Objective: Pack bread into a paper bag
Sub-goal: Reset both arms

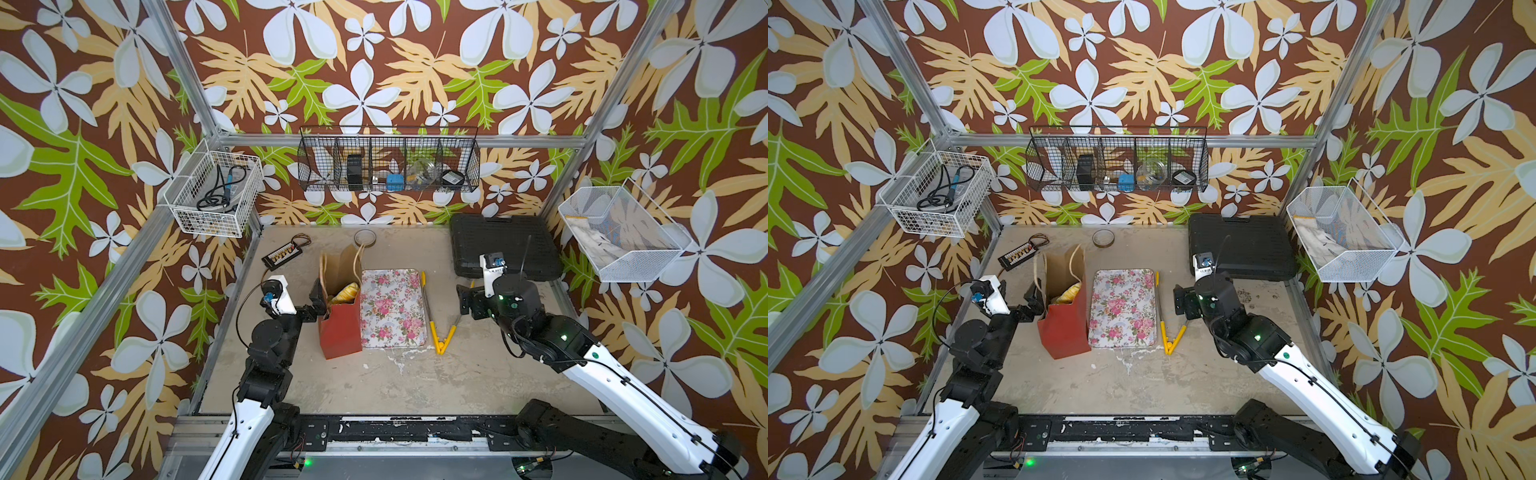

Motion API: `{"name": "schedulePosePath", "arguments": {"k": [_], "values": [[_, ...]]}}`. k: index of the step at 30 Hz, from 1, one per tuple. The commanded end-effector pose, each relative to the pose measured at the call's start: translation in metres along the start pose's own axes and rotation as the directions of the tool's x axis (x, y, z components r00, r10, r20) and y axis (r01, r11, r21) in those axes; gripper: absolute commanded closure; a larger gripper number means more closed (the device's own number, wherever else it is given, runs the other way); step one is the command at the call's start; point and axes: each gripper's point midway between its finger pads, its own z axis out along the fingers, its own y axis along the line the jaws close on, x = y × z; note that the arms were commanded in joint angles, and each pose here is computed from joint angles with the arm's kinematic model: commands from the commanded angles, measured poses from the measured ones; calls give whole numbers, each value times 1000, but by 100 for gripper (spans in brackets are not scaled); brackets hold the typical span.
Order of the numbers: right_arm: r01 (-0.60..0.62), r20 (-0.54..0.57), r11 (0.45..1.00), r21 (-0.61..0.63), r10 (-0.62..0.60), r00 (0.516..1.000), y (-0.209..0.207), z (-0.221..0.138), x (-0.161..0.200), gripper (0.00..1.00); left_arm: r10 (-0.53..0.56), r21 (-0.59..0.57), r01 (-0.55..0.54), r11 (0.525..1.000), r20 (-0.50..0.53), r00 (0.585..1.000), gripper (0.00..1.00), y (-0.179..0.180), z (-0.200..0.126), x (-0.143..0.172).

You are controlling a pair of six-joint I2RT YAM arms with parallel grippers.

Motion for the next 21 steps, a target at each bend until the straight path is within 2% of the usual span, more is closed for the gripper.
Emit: {"name": "schedulePosePath", "arguments": {"k": [1, 3, 6, 8, 11, 16, 19, 21], "values": [[-11, 54, 1000, 11, 10, 998, -7, -10, -7, 2, 117, -78, -110, 991, 81, 990, 0, 8, 20, -10], [-28, 84, 1000, -4, 29, 996, -8, -16, -8, 1, 143, -51, -140, 989, 68, 987, 0, 3, 37, 10], [-25, 99, 1000, 16, 23, 995, -16, -24, -10, 0, 126, -210, -113, 971, 48, 991, 0, 31, 48, 30], [-21, 106, 999, 47, 16, 994, -25, -32, -11, 0, 123, -333, -110, 937, 20, 992, 0, 53, 36, 45], [-19, 124, 999, 44, 13, 992, -27, -38, -13, 0, 139, -387, -120, 914, 21, 990, 0, 65, 2, 66], [0, 101, 1000, -2, 0, 995, -16, -32, -12, 0, 118, -392, -88, 916, 55, 991, 0, 79, -28, 97], [6, 89, 1000, -10, -5, 996, -14, -30, -7, 0, 158, -315, -127, 941, 75, 985, 0, 62, -15, 93], [7, 84, 1000, -7, -6, 996, -16, -31, -3, 0, 156, -255, -144, 956, 27, 987, 0, 52, 0, 106]]}}
